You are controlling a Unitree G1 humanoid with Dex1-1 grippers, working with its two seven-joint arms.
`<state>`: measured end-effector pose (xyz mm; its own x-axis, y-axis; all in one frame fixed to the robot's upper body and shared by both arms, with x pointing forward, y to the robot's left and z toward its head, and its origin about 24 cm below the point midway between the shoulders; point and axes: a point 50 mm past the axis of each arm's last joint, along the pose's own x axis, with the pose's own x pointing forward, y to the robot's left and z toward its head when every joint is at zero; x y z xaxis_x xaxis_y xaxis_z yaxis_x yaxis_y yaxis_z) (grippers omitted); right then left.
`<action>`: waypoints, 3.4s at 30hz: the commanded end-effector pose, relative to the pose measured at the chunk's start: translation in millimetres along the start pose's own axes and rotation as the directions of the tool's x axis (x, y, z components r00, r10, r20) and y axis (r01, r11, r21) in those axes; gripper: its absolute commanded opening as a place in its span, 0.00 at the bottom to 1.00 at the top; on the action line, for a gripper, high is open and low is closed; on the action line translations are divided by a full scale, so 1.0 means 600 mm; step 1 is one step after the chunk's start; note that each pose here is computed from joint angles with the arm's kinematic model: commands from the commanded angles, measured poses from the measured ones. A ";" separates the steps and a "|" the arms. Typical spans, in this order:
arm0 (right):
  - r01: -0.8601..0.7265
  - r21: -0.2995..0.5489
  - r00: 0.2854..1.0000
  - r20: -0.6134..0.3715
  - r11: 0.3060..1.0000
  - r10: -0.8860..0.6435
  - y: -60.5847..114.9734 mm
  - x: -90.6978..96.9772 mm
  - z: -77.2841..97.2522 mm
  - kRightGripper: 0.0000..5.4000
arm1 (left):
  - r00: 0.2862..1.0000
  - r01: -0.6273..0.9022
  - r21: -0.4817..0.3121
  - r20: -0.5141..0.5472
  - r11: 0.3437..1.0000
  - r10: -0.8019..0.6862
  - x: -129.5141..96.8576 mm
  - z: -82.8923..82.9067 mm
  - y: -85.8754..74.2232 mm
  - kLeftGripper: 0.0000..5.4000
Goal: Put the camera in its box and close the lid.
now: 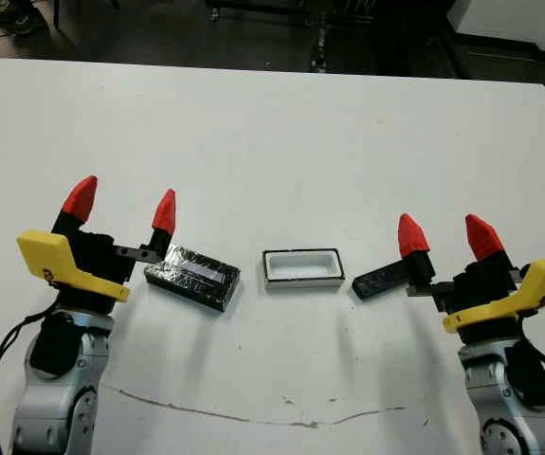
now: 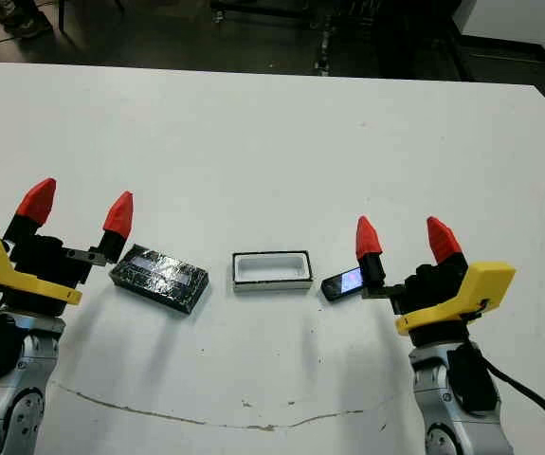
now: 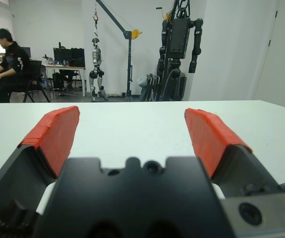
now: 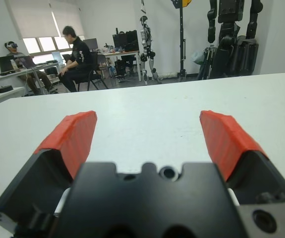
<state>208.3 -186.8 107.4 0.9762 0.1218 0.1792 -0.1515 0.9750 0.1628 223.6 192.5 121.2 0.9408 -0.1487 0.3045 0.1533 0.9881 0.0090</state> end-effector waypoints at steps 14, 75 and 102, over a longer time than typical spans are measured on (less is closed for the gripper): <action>-0.047 -0.021 0.998 -0.032 0.999 0.047 -0.012 0.001 -0.002 1.00 | 1.000 0.000 0.009 -0.016 1.000 0.000 -0.001 -0.006 -0.002 1.00; -0.983 -0.130 0.077 -0.935 -0.132 0.346 -0.019 0.210 0.116 1.00 | 0.999 -0.027 0.027 -0.023 0.999 0.027 -0.006 -0.013 0.001 1.00; -0.977 0.088 -0.142 -0.949 -0.195 0.282 -0.022 0.193 0.043 1.00 | 0.999 -0.020 -0.011 -0.030 1.000 0.020 -0.008 -0.014 -0.001 1.00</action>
<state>320.8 -190.4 156.8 -0.0169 0.4533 -0.8912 -0.9401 -0.3107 -0.1403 222.7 191.2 114.7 0.9472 -0.1301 0.2932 0.1359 0.9907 0.0004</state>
